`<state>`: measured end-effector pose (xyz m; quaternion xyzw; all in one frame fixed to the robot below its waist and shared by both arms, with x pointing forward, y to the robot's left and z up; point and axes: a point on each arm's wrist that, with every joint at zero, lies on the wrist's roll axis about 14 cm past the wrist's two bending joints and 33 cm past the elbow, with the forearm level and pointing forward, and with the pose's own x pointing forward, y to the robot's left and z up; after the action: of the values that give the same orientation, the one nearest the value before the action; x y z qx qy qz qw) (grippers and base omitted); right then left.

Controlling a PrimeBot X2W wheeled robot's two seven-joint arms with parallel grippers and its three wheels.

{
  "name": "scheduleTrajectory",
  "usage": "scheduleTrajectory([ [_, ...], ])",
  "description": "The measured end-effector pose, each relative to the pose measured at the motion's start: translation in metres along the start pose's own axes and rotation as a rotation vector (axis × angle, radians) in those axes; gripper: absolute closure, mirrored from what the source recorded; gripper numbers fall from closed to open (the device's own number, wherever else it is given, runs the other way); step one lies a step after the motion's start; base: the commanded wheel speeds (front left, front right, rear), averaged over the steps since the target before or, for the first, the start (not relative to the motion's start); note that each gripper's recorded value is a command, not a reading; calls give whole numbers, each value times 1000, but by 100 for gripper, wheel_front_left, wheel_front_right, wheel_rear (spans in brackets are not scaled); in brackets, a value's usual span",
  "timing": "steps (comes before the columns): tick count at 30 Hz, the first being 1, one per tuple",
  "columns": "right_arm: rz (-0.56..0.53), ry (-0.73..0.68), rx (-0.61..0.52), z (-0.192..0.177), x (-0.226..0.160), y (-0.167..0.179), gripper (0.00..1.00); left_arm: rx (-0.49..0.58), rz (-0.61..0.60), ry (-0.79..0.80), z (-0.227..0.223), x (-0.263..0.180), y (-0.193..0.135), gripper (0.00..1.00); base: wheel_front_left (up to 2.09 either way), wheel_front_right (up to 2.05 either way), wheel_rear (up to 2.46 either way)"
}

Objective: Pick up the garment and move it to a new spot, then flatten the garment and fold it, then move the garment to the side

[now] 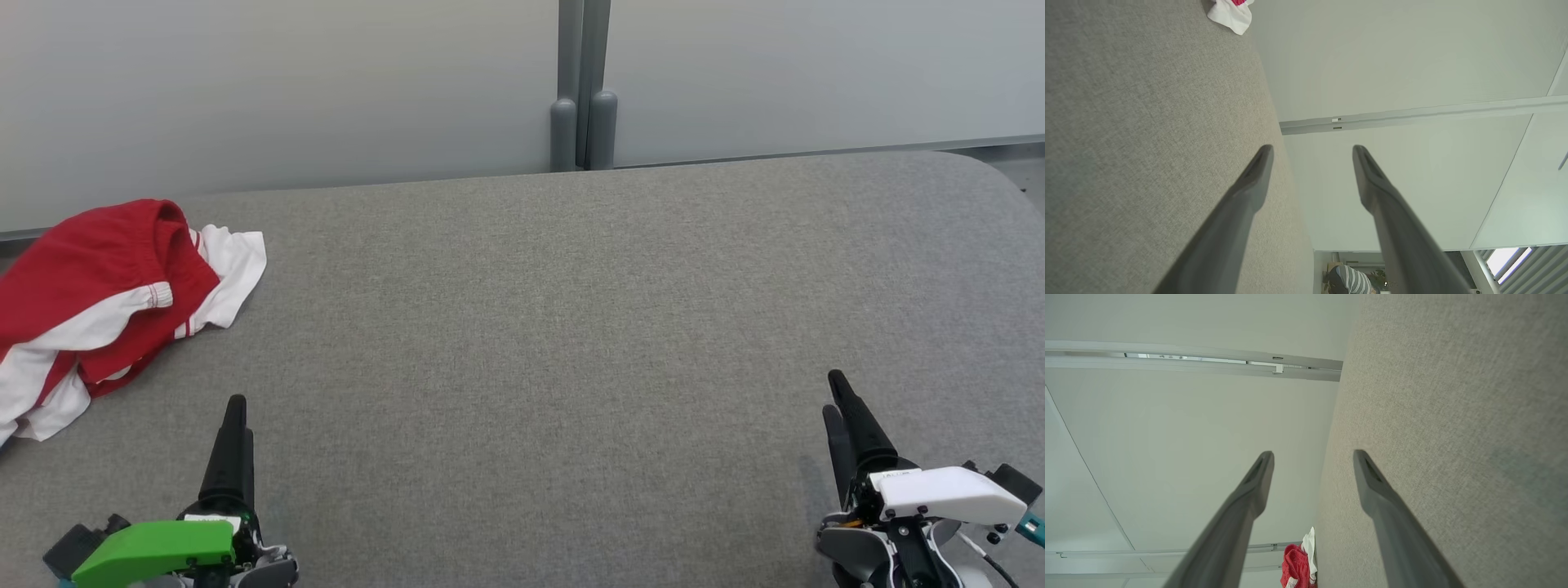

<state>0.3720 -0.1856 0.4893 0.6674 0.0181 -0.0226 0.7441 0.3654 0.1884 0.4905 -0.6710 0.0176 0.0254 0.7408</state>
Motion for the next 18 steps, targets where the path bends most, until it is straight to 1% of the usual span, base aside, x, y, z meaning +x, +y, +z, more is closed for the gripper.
scheduleTrajectory([
  [3,13,-6,-52,1,0,4,0,38,-10,3,-3,0,-5,0,0,0,0],
  [9,47,-23,-179,4,0,15,0,148,-27,1,-6,1,-13,0,0,0,0],
  [11,52,-25,-200,4,0,17,0,162,-29,0,-6,1,-14,0,0,0,0],
  [18,104,-28,-345,0,0,33,0,295,-42,-8,-9,0,-21,0,0,0,0],
])
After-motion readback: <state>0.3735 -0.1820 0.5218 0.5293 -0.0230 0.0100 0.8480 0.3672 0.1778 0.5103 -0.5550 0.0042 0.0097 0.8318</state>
